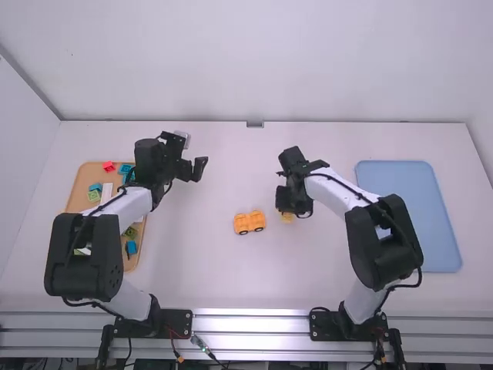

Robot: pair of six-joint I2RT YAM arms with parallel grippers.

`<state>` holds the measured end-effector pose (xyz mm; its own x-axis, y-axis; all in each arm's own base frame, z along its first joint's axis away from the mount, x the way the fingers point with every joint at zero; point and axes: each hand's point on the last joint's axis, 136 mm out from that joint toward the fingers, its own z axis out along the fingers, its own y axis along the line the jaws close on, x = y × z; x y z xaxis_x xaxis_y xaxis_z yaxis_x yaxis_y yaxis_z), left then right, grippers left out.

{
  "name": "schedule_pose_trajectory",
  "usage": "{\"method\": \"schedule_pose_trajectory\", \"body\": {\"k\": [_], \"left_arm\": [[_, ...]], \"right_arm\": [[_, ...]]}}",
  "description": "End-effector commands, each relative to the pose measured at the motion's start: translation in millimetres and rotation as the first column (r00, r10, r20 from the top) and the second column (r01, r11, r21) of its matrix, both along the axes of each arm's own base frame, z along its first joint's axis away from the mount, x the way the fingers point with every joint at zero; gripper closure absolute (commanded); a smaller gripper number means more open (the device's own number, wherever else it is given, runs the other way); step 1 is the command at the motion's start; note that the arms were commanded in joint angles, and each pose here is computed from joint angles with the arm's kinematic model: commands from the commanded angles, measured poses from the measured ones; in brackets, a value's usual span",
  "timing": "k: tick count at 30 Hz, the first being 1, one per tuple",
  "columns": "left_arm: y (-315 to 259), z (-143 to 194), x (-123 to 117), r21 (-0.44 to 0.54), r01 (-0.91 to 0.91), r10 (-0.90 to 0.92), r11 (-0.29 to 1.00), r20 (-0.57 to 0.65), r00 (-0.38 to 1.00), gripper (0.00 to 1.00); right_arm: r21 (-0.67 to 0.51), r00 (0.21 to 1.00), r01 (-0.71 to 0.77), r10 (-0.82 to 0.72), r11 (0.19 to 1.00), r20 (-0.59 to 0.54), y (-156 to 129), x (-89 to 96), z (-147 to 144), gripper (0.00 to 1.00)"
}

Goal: Assemble lego blocks to make yellow taxi

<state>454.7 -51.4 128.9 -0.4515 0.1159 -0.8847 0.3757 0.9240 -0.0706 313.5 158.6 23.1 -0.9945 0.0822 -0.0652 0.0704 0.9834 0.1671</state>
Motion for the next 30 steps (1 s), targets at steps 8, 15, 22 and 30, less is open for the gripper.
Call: {"method": "schedule_pose_trajectory", "body": {"k": [8,15,22,30], "left_arm": [[-4.6,-4.8,-3.8,-0.033,0.012,-0.013,0.999,-0.03,0.999,0.01],[-2.6,-4.8,-3.5,-0.034,0.007,-0.008,0.999,-0.03,1.0,0.01],[-2.6,-4.8,-3.5,-0.033,0.007,-0.008,0.999,-0.03,1.0,0.01],[-3.1,-5.4,-3.9,-0.034,0.008,-0.01,0.999,-0.033,0.999,0.01]], "right_arm": [[-0.005,0.743,0.661,-0.656,0.75,-0.131,-15.2,1.4,-0.8,1.0],[0.036,0.516,0.854,-0.839,0.519,-0.174,-11.1,10.1,-10.0,1.0],[-0.003,0.316,0.946,-0.922,0.325,-0.224,-13.6,-0.2,-23.6,1.0],[-0.032,0.207,0.975,-0.95,0.22,-0.234,-17.4,-8.5,-33.9,0.93]]}}
